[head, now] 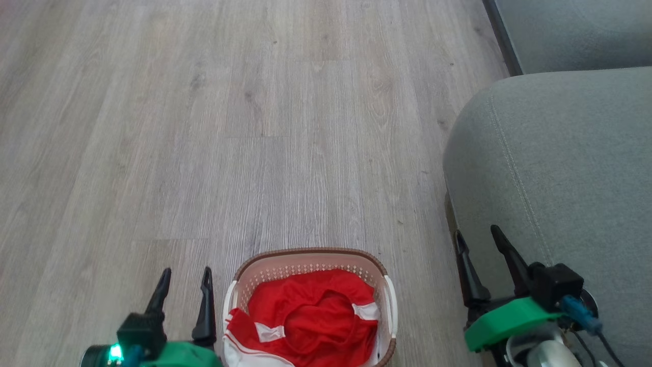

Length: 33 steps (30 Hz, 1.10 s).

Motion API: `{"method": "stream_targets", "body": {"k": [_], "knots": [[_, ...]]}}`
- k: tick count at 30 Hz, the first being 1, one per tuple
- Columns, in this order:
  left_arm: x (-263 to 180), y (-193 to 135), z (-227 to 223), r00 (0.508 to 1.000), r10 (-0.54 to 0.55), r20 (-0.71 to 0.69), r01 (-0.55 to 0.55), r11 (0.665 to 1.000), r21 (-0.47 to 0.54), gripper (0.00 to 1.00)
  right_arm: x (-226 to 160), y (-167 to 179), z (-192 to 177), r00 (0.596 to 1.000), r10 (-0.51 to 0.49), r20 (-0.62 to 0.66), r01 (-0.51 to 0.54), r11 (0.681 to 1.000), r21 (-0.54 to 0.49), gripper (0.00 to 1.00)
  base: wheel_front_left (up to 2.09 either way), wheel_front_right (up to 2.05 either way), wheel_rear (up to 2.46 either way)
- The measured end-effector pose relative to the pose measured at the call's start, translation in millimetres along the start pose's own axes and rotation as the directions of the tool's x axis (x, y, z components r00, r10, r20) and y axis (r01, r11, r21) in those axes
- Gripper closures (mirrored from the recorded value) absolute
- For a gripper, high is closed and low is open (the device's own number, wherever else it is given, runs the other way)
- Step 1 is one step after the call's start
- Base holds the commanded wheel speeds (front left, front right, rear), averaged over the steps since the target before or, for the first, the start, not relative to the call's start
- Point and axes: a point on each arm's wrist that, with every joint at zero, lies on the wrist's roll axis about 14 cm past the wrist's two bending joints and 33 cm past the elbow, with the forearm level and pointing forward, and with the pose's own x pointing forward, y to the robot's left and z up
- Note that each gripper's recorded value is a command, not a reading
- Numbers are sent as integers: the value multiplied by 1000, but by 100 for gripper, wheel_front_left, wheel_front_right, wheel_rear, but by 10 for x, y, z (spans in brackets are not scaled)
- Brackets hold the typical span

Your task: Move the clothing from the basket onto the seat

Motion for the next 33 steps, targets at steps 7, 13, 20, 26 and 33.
{"method": "stream_targets", "body": {"k": [7,13,20,26,33], "knots": [[-36,-17,-12,1000,-9,3,9,999,39,0,-4,52,30,1000,21,12,-21,999,-41,0,0,0,0],[-50,-17,-23,1000,-9,-1,9,999,39,0,-9,52,34,1000,21,13,-21,999,-42,0,0,0,0],[-67,-15,-60,1000,-8,-13,8,999,38,0,-17,47,7,1000,19,5,-19,999,-40,0,0,0,0],[-52,-30,-109,999,-13,-30,14,999,38,0,-35,24,-71,1000,11,-18,-12,999,-35,0,0,0,0],[44,-153,-249,995,-61,-79,63,998,23,0,28,-32,-131,999,-1,-36,-1,999,-38,0,0,0,0]]}}
